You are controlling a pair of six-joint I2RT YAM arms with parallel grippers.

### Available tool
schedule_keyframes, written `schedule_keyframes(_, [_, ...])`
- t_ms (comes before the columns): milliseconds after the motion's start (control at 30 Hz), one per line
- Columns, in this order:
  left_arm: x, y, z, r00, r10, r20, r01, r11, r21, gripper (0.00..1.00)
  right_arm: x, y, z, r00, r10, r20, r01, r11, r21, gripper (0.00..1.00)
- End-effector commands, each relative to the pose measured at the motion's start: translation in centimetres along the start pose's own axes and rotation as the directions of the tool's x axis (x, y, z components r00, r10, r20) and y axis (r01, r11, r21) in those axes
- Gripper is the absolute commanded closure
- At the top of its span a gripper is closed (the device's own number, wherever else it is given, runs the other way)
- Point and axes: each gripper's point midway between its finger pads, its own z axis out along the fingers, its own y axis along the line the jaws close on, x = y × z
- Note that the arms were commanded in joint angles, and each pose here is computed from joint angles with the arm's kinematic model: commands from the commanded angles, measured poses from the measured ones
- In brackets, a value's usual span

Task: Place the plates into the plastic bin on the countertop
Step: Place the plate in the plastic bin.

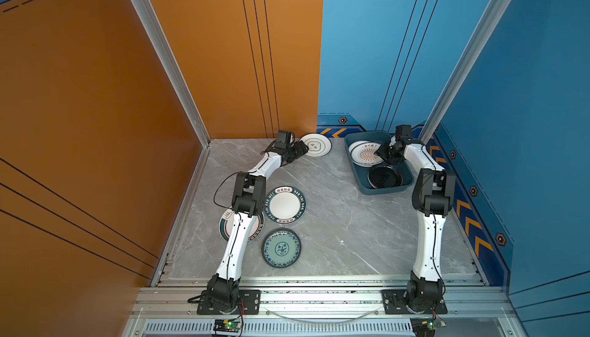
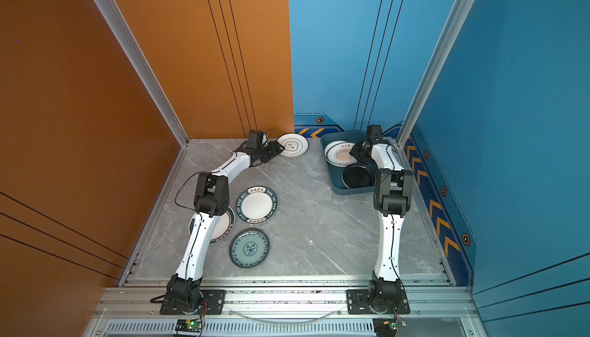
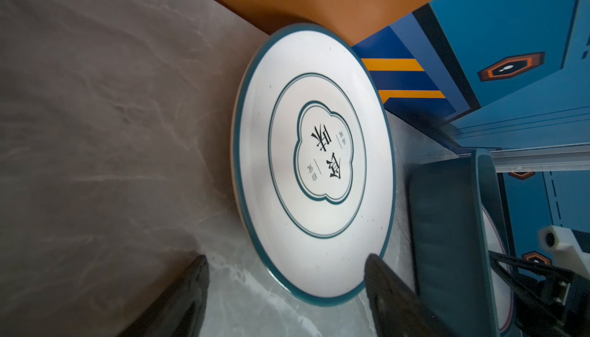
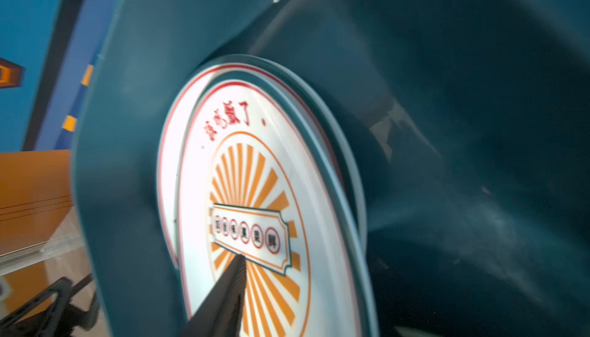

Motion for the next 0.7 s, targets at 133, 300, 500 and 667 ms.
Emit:
schedule_keyframes(133, [1.9,2.8,2.0,0.999,-0.037,-0.025,0.035,0.996,-0.080,0.26,0.0,-1.0,-1.2,0.996,-0.084,0.007,0.082,0.988,0.130,0.45])
schedule_keyframes(300, [2.0,3.0,2.4,0.999,-0.041,-0.025,0.039,0.996,-0.085,0.28,-0.3,-1.3,-2.4,0.987,-0.159,0.024,0.149,0.962,0.230,0.41])
schedule_keyframes(500, [2.2,3.2,3.3,0.998,-0.054,-0.031,0.052,0.995,-0.081,0.33,-0.6,-1.2,-3.8,0.976,-0.214,0.038,0.193,0.936,0.294,0.40])
schedule_keyframes(667, [2.7,3.3,4.0,0.996,-0.078,-0.042,0.075,0.995,-0.067,0.40,-0.7,-0.8,-4.6,0.973,-0.226,0.045,0.203,0.933,0.298,0.40])
